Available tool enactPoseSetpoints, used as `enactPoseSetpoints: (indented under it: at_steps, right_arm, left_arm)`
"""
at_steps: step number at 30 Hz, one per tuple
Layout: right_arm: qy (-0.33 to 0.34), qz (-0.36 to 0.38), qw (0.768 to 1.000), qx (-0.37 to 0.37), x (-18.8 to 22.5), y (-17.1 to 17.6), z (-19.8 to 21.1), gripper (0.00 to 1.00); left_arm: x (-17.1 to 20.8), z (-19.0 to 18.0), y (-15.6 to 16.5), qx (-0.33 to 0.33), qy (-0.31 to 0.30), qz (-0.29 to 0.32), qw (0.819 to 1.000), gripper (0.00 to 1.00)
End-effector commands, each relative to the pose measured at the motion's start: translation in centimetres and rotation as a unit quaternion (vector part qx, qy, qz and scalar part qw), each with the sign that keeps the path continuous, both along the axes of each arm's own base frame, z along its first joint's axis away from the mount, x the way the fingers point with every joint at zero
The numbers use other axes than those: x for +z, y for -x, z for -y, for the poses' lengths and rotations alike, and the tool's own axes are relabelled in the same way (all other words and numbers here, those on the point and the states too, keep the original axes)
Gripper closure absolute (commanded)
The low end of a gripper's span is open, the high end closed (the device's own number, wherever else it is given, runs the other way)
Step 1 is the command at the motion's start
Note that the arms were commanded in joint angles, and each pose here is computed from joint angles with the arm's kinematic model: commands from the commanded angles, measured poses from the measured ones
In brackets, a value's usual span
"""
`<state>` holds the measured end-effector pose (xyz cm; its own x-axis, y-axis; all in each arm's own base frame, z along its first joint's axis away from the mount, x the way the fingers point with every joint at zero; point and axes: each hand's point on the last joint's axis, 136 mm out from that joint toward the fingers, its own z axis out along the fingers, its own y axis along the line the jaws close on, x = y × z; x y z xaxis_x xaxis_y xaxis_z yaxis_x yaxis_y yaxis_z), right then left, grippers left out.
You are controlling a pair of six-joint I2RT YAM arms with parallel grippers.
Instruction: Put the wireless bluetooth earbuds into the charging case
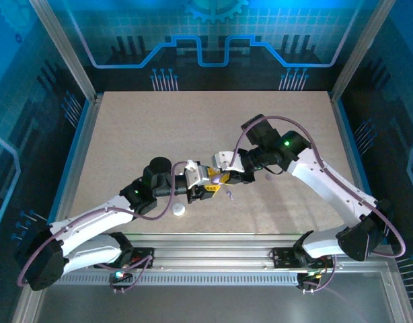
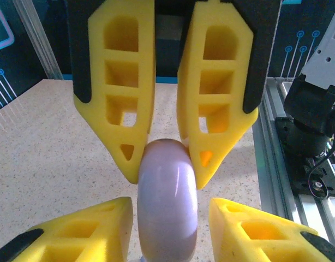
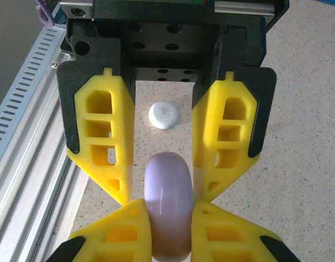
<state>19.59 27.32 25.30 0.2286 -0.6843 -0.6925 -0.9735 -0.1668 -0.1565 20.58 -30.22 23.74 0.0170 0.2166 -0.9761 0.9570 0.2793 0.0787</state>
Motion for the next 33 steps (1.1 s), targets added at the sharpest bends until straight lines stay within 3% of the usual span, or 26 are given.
enactPoseSetpoints:
  at_steps: [1,6,11,12,15,18,33]
  right_arm:
    - [-0.016,0.014,1.000,0.014,1.4,0.4,-0.4,0.89]
    - [-0.018,0.011,1.000,0.017,1.4,0.5,-0.5,0.89]
    - [-0.023,0.011,1.000,0.017,1.6,0.5,-0.6,0.88]
    - [-0.023,0.011,1.000,0.016,1.6,0.5,-0.7,0.85]
    - [-0.020,0.007,1.000,-0.002,1.4,0.2,-0.3,0.56]
    - [-0.026,0.002,0.999,-0.022,0.9,0.2,0.4,0.46]
    - [-0.034,0.017,0.998,-0.058,0.2,-1.0,0.3,0.48]
  left_arm:
    - [0.3,0.1,0.2,-0.009,0.000,0.005,1.000,0.64]
    - [0.3,0.1,0.2,-0.009,-0.004,0.002,1.000,0.77]
    - [0.2,0.1,0.1,-0.007,-0.004,0.001,1.000,0.81]
    - [0.1,0.1,0.1,-0.007,-0.003,0.002,1.000,0.81]
    - [0.2,0.1,0.0,-0.003,-0.001,0.003,1.000,0.81]
    - [0.3,0.2,0.0,-0.005,0.002,0.001,1.000,0.81]
    - [0.9,0.6,-0.1,-0.009,0.018,0.000,1.000,0.83]
